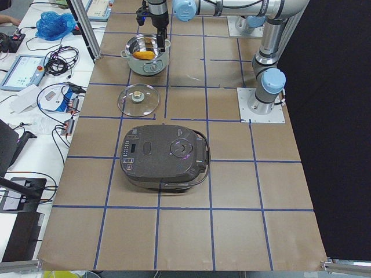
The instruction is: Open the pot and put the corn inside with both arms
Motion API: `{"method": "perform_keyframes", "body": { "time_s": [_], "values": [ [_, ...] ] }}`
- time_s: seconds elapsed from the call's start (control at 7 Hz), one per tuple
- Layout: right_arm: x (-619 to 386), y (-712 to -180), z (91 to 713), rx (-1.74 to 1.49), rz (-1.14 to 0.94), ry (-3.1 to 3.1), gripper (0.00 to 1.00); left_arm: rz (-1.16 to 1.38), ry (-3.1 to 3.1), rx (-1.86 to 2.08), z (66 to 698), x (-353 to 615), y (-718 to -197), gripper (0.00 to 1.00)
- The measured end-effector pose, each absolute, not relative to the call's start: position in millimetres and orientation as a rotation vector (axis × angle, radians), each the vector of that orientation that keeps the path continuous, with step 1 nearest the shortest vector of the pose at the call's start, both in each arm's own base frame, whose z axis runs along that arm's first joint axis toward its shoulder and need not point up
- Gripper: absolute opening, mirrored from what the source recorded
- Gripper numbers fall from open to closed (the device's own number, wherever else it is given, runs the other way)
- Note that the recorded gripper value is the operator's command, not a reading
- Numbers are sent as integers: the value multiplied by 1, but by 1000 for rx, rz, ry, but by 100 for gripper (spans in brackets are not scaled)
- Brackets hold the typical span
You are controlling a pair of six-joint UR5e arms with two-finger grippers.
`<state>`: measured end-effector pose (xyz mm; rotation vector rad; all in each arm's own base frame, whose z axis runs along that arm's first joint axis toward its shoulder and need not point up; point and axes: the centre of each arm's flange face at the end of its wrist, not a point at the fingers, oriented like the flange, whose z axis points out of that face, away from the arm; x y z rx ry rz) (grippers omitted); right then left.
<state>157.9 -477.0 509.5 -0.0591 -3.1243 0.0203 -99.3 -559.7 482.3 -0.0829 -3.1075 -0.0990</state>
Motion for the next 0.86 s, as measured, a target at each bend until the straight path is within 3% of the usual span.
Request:
{"method": "perform_keyframes", "body": {
  "time_s": [0.86],
  "values": [
    [160, -481, 512, -49, 21, -3122, 100, -95, -3108, -65, 481, -91, -561, 100]
  ]
}}
